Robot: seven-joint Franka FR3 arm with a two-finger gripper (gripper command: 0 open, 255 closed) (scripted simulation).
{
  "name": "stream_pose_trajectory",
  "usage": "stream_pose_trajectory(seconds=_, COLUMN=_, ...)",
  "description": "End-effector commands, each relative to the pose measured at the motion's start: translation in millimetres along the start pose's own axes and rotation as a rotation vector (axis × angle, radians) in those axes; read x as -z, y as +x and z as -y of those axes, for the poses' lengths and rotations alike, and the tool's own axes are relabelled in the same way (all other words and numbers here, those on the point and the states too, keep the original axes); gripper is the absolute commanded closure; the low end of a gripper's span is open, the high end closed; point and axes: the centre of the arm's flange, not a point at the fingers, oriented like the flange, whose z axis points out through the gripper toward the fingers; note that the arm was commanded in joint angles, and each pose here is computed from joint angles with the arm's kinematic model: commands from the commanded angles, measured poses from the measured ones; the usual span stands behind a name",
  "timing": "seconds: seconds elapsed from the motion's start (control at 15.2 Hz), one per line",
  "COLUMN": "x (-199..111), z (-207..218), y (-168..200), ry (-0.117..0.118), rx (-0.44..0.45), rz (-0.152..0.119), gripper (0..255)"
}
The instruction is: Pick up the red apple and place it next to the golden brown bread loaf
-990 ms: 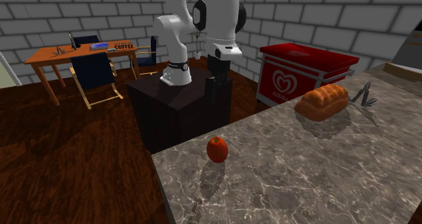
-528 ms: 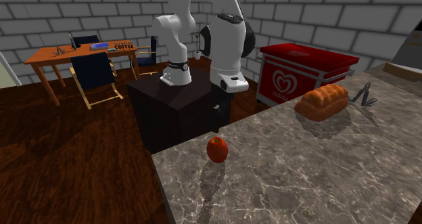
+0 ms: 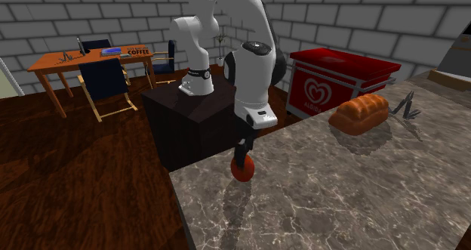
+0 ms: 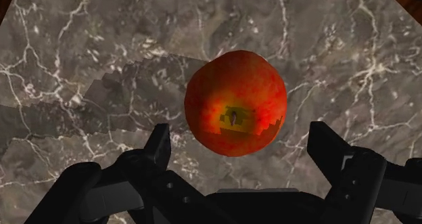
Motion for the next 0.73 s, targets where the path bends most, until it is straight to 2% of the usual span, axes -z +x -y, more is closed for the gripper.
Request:
stream_pose_trajectory(seconds=0.0, x=-12.1, z=0.2, y=1.1, ry=0.0, rx=0.0, rz=0.0, gripper=0)
stream_pose_trajectory(seconds=0.59, x=-15.1, z=0.2, y=1.1, ry=0.0, rx=0.0, rz=0.0, gripper=0)
stream_pose_trajectory(seconds=0.66, x=-15.1, z=0.2, y=1.1, ry=0.0, rx=0.0, rz=0.0, gripper=255)
